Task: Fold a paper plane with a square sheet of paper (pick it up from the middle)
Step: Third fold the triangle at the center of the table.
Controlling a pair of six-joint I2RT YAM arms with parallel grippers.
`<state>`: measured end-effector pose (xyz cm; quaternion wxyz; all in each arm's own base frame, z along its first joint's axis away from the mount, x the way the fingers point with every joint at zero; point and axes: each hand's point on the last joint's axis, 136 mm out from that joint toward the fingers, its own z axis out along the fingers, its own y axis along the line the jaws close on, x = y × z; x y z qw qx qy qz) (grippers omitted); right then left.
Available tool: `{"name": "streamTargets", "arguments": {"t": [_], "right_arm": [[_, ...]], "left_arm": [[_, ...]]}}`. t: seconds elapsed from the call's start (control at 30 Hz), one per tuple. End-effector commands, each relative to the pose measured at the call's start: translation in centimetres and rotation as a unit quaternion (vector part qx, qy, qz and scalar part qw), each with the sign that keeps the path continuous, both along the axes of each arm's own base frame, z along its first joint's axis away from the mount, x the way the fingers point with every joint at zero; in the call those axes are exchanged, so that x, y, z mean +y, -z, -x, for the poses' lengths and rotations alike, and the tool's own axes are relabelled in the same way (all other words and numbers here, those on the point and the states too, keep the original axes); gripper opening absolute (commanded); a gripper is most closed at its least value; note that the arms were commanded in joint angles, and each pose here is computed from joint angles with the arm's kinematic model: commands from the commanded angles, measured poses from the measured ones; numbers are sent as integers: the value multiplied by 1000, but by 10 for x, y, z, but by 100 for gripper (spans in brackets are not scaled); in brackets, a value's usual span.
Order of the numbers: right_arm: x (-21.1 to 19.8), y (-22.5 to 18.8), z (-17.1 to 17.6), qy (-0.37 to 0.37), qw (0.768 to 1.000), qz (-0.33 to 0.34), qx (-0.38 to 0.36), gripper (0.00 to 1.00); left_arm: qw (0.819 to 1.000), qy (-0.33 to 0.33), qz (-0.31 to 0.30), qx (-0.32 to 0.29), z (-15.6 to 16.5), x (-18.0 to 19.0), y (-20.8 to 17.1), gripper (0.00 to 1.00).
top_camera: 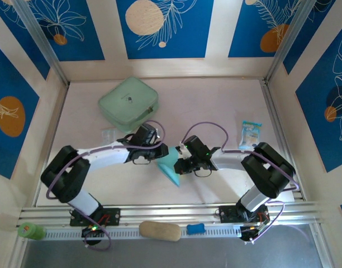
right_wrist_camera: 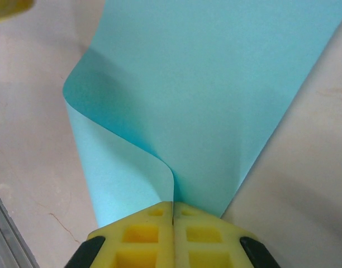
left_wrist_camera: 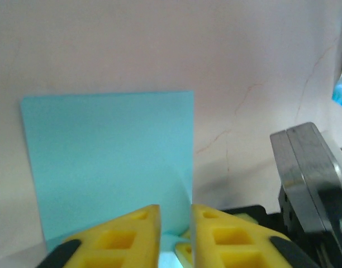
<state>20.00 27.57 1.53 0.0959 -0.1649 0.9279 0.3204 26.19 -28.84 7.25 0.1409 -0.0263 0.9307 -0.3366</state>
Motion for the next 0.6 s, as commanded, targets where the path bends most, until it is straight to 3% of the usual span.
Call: {"name": "streamTargets", "arguments": {"t": [0.0, 0.2, 0.57], "right_arm": [[-10, 13, 3, 4, 1000, 28, 13, 5], [-10, 13, 3, 4, 1000, 25, 16, 5], [-13, 15, 4, 10, 999, 31, 20, 5]], "left_arm": [[1000, -9, 20, 20, 17, 5, 0, 14], [998, -5, 59, 39, 36, -5, 4, 12], [995, 0, 64, 71, 55, -23, 25, 6]]}}
